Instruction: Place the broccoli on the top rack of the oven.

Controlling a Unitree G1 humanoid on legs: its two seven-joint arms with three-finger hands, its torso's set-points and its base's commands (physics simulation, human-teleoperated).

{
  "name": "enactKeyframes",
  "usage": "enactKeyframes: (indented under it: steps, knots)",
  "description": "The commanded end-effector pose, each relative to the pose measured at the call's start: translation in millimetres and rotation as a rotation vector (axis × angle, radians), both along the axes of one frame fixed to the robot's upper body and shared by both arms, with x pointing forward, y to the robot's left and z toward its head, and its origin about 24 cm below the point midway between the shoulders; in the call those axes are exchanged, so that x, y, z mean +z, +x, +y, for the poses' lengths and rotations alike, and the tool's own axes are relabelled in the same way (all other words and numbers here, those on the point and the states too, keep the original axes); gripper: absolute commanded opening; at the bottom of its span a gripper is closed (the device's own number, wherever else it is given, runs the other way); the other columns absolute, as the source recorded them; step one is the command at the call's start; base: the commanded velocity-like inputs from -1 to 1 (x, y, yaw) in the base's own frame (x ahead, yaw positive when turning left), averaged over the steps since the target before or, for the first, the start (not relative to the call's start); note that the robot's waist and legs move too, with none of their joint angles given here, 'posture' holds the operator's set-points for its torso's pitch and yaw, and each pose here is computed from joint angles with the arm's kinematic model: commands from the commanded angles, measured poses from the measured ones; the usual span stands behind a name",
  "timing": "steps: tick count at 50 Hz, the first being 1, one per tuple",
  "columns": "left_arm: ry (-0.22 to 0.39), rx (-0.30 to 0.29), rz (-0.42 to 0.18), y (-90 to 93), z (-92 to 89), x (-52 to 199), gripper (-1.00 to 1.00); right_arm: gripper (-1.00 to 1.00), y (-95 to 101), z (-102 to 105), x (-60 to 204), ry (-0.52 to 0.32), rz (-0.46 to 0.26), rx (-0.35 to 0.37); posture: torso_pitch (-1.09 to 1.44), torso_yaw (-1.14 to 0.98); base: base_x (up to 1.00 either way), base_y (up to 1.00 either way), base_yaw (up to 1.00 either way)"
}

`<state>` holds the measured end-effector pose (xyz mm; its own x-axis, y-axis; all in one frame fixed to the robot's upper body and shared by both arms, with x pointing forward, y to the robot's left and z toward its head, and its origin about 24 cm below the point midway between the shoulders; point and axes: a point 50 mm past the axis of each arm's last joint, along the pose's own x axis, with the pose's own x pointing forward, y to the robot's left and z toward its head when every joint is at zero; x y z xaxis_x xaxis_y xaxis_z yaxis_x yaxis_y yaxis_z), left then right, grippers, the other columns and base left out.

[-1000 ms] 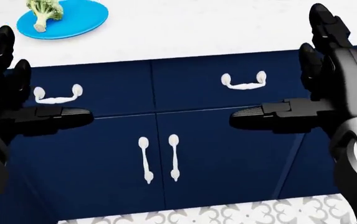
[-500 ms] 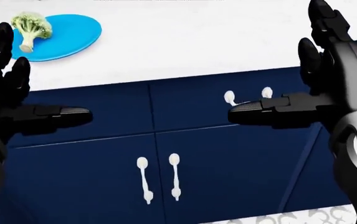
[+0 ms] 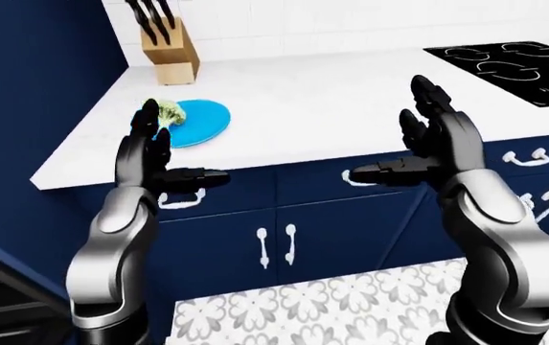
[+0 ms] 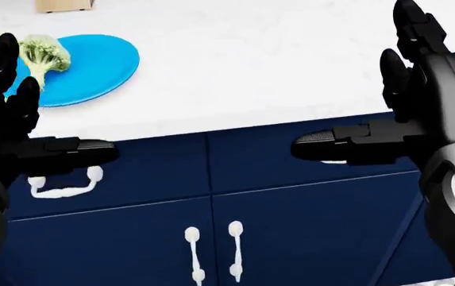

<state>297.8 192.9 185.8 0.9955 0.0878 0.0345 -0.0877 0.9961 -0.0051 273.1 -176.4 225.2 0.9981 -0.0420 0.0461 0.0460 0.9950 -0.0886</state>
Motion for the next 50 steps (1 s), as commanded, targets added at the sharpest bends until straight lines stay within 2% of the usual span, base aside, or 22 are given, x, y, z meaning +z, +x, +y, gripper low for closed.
enactKeyframes:
  steps: [1,11,18,23,39,50]
  knots:
    - [0.013,0.014,-0.085,-2.4,2.6,17,1.0,1.0,-2.6,4,12,-0.005,-0.068,0.018,0.0,0.0,0.2,0.19,0.0]
    - [0.008,0.019,-0.087,-0.9,7.1,16,1.0,1.0,4.5,7,9,-0.007,-0.065,0.017,0.0,0.0,0.18,0.18,0.0]
    - [0.017,0.011,-0.091,-1.3,2.3,19,1.0,1.0,-7.4,-3,8,0.001,-0.069,0.012,0.0,0.0,0.18,0.18,0.0]
    - [0.015,0.011,-0.087,-3.6,0.3,15,1.0,1.0,-3.4,2,14,-0.004,-0.071,0.018,0.0,0.0,0.18,0.18,0.0]
    - [0.041,0.031,-0.118,-5.6,3.1,40,1.0,1.0,-2.6,4,32,-0.009,-0.1,0.025,0.0,0.0,0.18,0.19,0.0]
    - [0.042,0.026,-0.119,-7.4,2.4,41,1.0,1.0,-2.3,7,31,-0.018,-0.1,0.035,0.0,0.0,0.17,0.23,0.0]
